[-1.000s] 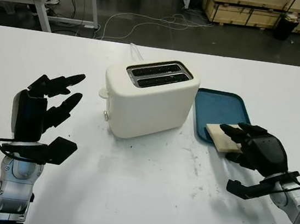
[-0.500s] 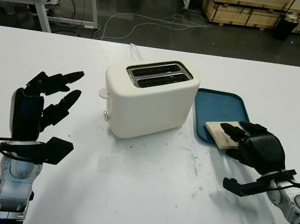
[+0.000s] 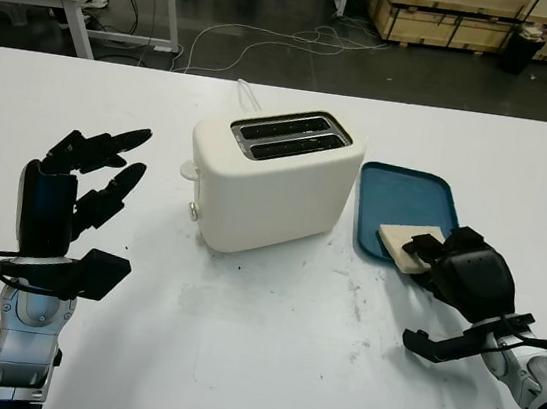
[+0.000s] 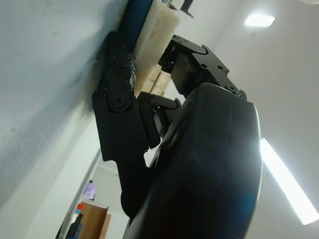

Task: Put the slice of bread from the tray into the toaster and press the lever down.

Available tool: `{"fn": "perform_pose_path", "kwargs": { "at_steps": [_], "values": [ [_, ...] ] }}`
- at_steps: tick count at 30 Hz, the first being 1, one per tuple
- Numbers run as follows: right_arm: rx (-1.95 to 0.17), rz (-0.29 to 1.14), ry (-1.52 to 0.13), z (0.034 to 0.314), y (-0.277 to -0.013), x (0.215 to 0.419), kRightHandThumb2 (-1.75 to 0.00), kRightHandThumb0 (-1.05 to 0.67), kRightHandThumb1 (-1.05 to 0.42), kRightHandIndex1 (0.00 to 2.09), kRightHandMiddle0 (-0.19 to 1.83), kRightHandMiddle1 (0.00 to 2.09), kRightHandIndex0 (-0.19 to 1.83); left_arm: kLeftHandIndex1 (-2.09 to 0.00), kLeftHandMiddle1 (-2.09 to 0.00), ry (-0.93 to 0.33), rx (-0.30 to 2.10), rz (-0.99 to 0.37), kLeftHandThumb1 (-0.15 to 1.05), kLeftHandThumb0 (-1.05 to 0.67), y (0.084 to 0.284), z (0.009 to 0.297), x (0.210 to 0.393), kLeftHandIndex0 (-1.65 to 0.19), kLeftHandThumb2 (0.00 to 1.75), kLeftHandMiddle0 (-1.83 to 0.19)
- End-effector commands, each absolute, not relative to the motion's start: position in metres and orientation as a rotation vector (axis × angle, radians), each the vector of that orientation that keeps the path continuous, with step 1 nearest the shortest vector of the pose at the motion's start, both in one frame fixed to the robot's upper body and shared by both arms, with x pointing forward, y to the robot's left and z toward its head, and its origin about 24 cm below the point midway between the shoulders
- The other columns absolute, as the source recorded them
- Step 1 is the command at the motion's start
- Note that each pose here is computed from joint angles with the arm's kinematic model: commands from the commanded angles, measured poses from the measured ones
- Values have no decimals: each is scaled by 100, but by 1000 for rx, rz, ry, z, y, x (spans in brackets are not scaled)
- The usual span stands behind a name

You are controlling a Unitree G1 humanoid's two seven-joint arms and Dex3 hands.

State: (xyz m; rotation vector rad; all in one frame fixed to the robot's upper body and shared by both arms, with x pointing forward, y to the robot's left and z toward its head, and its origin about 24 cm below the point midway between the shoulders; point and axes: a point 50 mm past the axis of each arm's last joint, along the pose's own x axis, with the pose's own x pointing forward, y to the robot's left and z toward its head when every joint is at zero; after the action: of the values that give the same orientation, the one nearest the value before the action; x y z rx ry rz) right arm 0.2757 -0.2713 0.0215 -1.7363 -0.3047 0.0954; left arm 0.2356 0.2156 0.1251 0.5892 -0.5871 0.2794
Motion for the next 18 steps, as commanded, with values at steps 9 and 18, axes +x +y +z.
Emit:
{"fn": "perform_pose_path", "kwargs": {
  "at_steps": [9,18],
  "values": [
    [-1711,95,-375,26,-268,278,-46,-57,-92,175,50,175,94,-3,-124,-583,592,270,92,-28,214,126,236,-99,17,-63],
    [-1614,61,-421,49,-270,288,-61,-61,-92,175,43,175,90,-2,-123,-585,596,269,92,-27,214,127,237,-99,16,-64]
  ]
}}
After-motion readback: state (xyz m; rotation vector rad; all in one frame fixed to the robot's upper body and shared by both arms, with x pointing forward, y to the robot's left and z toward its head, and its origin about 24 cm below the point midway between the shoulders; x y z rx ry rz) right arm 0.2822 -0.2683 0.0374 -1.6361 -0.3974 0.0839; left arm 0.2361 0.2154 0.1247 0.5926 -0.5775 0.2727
